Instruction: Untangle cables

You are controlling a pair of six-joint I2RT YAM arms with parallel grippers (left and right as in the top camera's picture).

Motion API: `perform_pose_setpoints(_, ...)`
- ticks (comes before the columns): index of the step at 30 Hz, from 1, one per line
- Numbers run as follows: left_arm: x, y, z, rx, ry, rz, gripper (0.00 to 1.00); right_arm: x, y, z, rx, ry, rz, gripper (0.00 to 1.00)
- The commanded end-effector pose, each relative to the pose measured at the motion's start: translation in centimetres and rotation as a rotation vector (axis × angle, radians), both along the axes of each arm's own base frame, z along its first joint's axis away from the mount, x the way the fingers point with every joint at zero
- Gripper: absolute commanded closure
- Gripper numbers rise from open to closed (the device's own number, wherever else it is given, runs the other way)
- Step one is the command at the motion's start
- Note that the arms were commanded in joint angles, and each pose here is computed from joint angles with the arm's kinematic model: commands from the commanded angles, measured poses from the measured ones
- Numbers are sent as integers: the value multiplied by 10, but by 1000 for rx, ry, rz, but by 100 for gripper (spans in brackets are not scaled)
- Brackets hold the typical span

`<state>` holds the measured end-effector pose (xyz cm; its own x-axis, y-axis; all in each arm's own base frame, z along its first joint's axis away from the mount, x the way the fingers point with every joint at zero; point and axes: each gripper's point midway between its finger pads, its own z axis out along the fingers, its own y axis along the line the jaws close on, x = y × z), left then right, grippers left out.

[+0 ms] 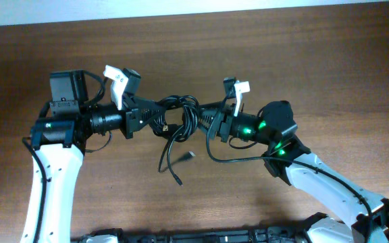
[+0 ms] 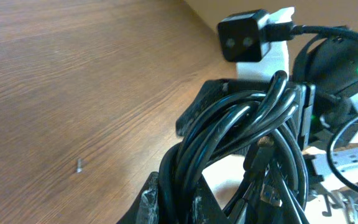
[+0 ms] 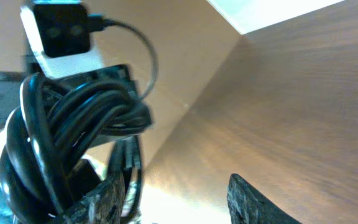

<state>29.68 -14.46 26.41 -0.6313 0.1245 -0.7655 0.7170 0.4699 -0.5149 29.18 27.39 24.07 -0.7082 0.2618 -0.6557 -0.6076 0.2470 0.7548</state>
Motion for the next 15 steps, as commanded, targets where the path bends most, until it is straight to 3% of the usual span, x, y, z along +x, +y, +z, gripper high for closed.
perform_pose_setpoints(1,10,16,-5,42,-13,60,100,9,-23,-3,-81,-139,9,47)
perform_pose_setpoints(7,15,28,-6,46,-3,104,100,-10,-15,0,-63,-150,122,43)
perform_pose_setpoints(15,11,28,-9,44,26,103,100,-3,10,-3,-88,-149,-12,43)
